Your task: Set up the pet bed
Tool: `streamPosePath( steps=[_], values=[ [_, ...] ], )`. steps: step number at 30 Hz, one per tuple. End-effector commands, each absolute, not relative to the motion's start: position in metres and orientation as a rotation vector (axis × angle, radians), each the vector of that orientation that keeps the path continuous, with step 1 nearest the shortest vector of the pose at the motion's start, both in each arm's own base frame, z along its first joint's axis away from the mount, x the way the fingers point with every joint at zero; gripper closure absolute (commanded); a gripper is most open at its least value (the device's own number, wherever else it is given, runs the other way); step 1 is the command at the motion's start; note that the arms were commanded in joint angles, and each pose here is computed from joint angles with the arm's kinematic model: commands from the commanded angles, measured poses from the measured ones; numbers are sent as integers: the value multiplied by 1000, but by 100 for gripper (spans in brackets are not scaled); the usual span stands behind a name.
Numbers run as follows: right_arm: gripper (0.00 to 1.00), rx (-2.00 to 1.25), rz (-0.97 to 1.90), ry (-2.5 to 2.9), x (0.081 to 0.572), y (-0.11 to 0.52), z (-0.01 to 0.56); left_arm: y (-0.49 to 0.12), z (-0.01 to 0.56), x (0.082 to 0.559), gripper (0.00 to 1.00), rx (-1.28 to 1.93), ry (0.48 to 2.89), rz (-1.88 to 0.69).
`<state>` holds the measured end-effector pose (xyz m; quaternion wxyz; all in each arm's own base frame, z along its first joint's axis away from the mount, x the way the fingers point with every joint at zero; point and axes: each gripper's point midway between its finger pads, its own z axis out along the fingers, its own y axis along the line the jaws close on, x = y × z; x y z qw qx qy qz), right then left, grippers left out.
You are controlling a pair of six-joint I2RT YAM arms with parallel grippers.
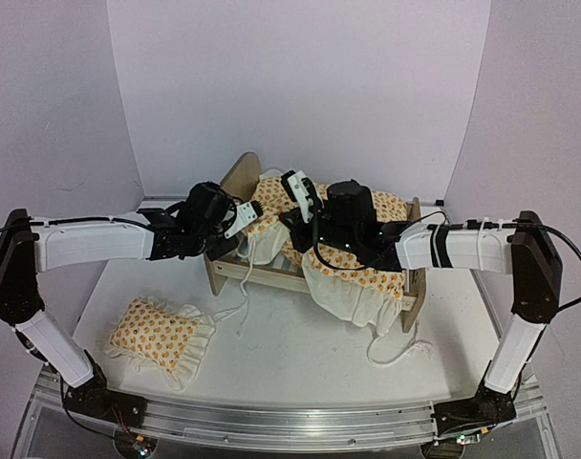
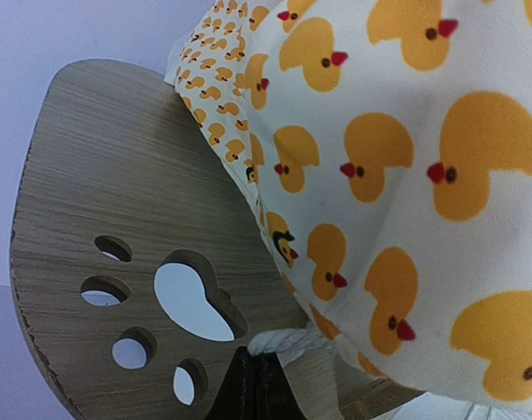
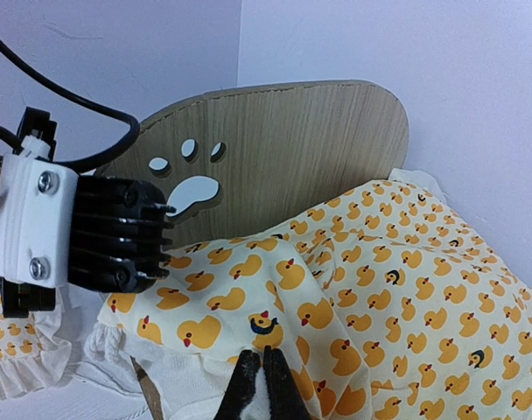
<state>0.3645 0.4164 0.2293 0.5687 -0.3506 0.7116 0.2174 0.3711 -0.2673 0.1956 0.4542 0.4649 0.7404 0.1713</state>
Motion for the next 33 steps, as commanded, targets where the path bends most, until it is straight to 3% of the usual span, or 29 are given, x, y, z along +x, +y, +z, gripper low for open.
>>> streamPosePath(
  steps=[1, 7, 22, 25, 31, 32, 33],
  values=[
    [100, -791, 537, 1597, 361, 411, 265, -272, 241, 379, 100, 1037, 1779, 410],
    [100, -782, 532, 1593, 362, 410, 268, -288, 284, 389, 100, 1050, 1682, 403],
    [100, -793, 536, 1598, 361, 412, 263, -262, 169, 372, 100, 1106, 1912, 462],
    [100, -793, 539, 1598, 361, 412, 264, -262, 173, 369, 88, 1073, 1927, 423],
    [100, -787, 544, 1594, 362, 413, 267, -278, 211, 350, 48, 1003, 1924, 149],
    [100, -784, 548, 1591, 362, 414, 269, -279, 219, 345, 34, 983, 1919, 96],
    [100, -780, 551, 1590, 362, 414, 270, -281, 228, 339, 29, 957, 1918, 36]
  ],
)
